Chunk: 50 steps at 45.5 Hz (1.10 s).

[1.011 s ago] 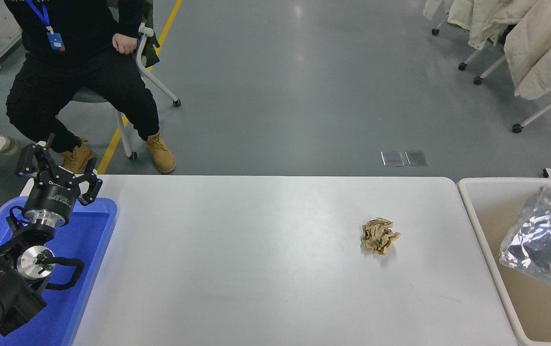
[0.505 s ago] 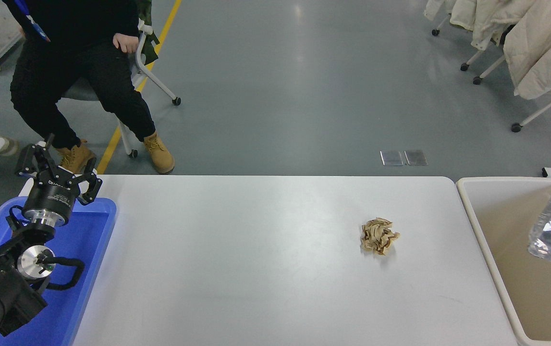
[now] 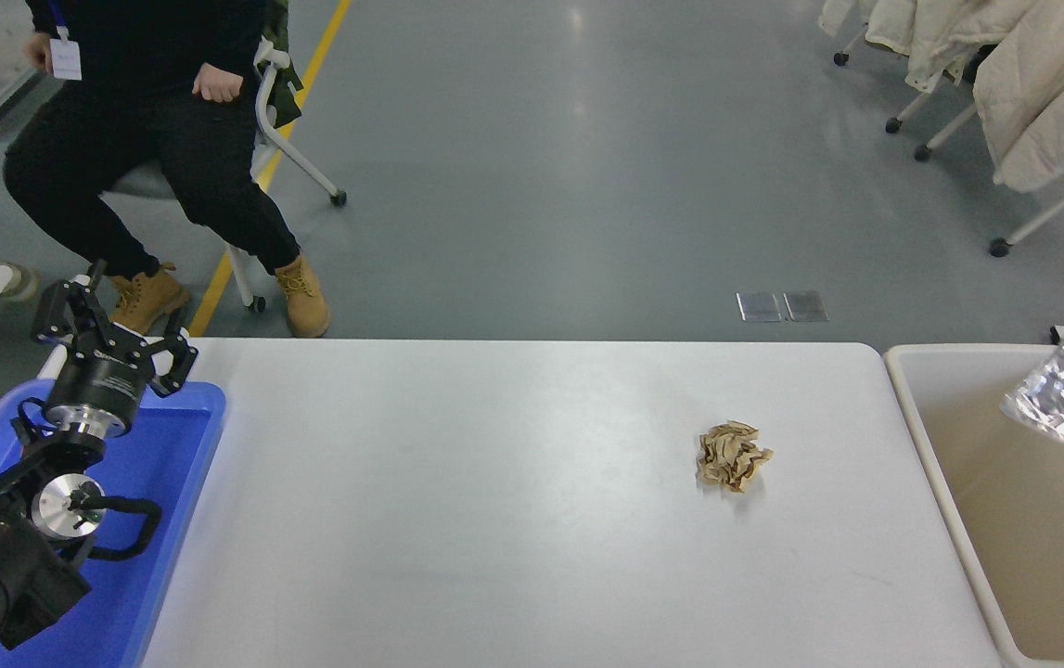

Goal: Clean the table surface

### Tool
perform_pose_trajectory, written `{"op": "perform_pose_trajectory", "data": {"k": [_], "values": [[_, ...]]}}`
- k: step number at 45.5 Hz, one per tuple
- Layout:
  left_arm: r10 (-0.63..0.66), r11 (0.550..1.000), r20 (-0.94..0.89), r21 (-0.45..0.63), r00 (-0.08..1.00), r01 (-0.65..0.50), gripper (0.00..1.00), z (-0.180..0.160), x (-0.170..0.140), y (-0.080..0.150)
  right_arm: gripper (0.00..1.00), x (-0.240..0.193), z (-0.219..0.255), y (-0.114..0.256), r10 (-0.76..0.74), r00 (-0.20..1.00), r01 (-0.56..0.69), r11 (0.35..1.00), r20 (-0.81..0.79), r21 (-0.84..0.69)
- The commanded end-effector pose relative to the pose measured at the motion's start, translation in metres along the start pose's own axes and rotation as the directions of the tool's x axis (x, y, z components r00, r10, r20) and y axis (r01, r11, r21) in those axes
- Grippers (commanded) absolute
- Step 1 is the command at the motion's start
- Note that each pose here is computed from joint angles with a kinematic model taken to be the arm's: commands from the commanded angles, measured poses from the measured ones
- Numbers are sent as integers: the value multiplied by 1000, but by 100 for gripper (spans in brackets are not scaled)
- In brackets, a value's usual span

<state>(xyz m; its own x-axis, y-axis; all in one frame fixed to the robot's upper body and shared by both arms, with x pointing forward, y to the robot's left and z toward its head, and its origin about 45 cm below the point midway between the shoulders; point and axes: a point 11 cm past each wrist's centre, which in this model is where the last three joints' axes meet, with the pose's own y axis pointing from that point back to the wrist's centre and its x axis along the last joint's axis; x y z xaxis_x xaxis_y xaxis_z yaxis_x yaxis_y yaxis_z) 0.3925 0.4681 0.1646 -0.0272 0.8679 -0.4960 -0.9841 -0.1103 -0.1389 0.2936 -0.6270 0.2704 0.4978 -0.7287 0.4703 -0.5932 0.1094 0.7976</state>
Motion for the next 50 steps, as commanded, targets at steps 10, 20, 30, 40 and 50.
{"op": "perform_pose_trajectory", "data": {"k": [10,20,30,40,50], "values": [[-1,1000,-1,0,1000,1,100,0,0,0,0,-54,30,-101,249,937,-228,967,244,-114],[-1,1000,-1,0,1000,1,100,0,0,0,0,-87,35,-126,367,887,-340,930,280,-142],[0,1000,0,0,1000,0,100,0,0,0,0,-139,28,-156,450,842,-418,893,297,-168],[1,1000,1,0,1000,-1,100,0,0,0,0,-169,7,-172,493,813,-463,870,310,-169],[1,1000,1,0,1000,-1,100,0,0,0,0,-168,7,-172,504,786,-472,863,357,-179]]}}
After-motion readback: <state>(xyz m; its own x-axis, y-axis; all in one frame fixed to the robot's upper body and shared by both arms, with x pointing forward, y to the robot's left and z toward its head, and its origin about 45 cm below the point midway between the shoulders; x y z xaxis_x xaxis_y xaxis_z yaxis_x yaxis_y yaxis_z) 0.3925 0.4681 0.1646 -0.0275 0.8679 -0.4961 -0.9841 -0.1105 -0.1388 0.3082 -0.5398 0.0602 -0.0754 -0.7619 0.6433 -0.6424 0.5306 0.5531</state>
